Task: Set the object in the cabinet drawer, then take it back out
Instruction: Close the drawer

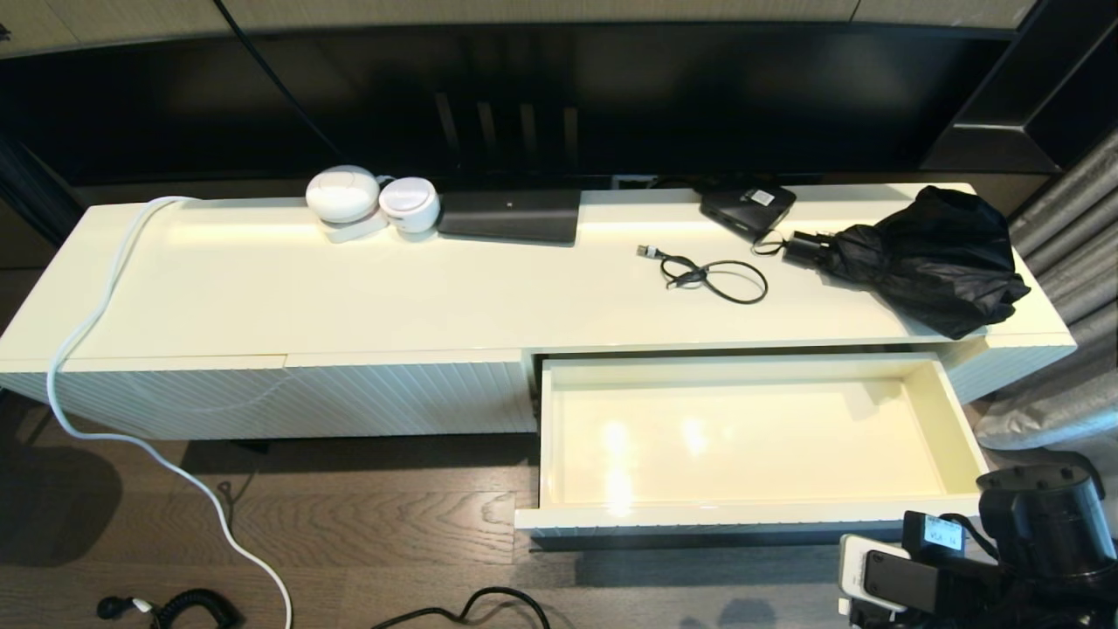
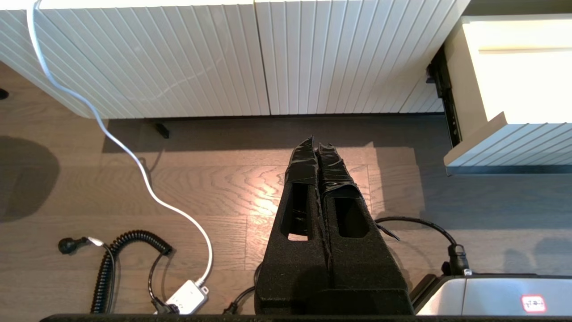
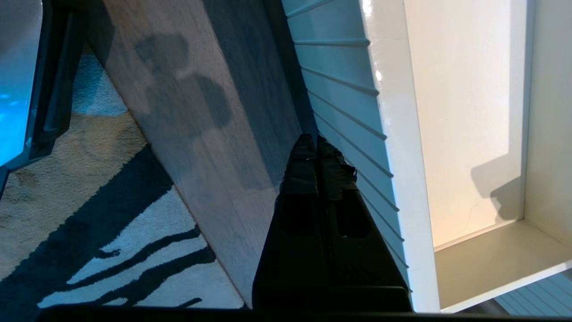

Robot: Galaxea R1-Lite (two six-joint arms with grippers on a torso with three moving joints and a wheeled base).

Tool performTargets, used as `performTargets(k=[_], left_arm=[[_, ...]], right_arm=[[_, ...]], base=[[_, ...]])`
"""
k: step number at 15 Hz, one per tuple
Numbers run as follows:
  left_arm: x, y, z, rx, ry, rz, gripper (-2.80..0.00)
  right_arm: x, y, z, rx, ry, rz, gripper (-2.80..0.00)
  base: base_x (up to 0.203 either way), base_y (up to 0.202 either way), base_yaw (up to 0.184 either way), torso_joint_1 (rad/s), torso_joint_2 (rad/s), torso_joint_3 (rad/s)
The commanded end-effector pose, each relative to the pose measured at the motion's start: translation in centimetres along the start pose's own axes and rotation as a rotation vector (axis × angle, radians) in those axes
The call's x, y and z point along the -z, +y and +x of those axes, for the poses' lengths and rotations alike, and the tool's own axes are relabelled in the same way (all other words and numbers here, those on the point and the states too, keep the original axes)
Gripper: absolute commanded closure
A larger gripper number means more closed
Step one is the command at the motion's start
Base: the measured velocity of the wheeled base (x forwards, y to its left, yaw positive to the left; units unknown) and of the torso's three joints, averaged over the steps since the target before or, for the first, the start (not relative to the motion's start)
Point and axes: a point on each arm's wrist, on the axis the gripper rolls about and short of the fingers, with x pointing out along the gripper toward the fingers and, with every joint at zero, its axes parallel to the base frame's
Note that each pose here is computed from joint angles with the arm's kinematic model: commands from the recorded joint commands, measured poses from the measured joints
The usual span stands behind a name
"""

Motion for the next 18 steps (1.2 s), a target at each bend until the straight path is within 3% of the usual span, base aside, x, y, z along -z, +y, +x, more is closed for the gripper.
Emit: performTargets(k=[1, 7, 18], left_arm=[[0.0, 0.0, 0.0, 0.000, 0.001, 0.000, 0.00], [0.0, 0.0, 0.0, 0.000, 0.000, 0.000, 0.00], [0.0, 0.0, 0.0, 0.000, 0.000, 0.000, 0.00]], right_arm=[[0.2, 0.4, 0.8, -0.020, 0.013, -0.006, 0.00], [0.2, 0.3, 2.5, -0.005, 0.006, -0.006, 0.00], [-0.7, -0.4, 3.7, 0.120, -0.031, -0.021, 0.00]], base=[[0.000, 0.000, 0.000, 0.000, 0.00, 0.000], [0.000, 0.000, 0.000, 0.000, 0.00, 0.000], [0.000, 0.000, 0.000, 0.000, 0.00, 0.000]])
